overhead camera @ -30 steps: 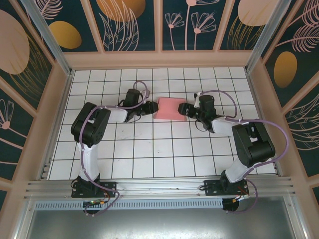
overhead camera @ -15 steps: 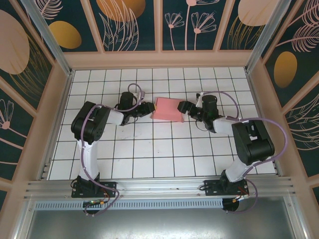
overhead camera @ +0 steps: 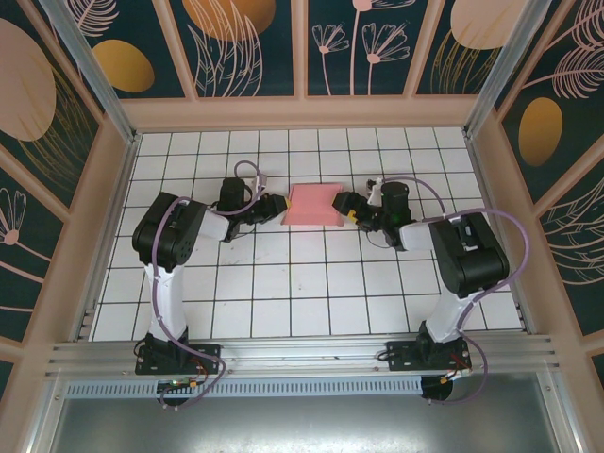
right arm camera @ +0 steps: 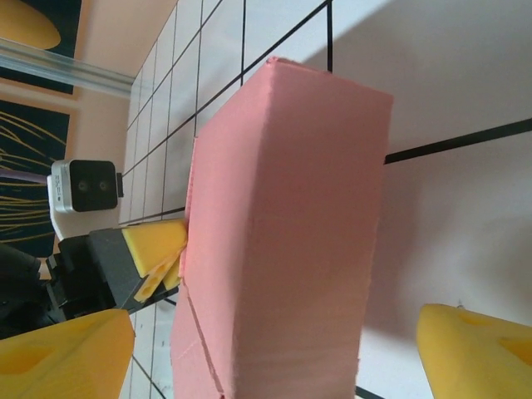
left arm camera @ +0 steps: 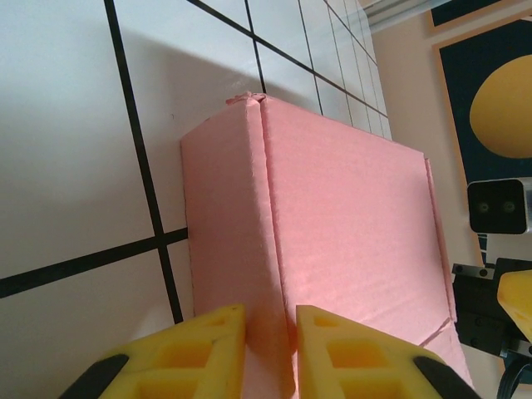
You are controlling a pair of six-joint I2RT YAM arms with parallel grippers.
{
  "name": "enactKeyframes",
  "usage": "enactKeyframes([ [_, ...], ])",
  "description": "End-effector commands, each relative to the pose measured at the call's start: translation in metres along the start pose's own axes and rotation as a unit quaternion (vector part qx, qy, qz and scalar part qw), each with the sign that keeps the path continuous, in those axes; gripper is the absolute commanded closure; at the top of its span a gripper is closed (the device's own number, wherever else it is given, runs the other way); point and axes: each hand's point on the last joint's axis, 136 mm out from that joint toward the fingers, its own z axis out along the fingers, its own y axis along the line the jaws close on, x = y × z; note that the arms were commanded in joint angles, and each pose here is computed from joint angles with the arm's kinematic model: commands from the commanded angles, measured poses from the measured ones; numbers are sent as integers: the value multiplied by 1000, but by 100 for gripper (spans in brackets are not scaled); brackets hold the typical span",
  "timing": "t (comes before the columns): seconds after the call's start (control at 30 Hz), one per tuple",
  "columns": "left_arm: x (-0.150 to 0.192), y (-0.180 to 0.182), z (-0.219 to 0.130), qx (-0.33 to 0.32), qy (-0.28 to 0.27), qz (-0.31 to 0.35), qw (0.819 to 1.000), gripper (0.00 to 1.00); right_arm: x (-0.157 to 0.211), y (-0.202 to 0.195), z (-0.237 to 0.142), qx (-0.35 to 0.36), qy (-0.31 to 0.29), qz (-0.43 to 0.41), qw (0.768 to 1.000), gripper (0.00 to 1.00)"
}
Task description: Fold the paper box
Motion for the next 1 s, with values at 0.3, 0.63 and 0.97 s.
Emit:
enactKeyframes([
  [0.3, 15, 29, 1, -33, 15, -20, 999, 85, -5, 24, 11, -66, 20, 19, 997, 18],
  [0.63, 17, 34, 1, -45, 24, -14, 999, 80, -9, 37, 14, -103, 23, 30, 994, 30],
  [0.97, 15, 29, -3, -49, 21, -2, 999, 69, -8, 33, 13, -87, 24, 24, 996, 52],
])
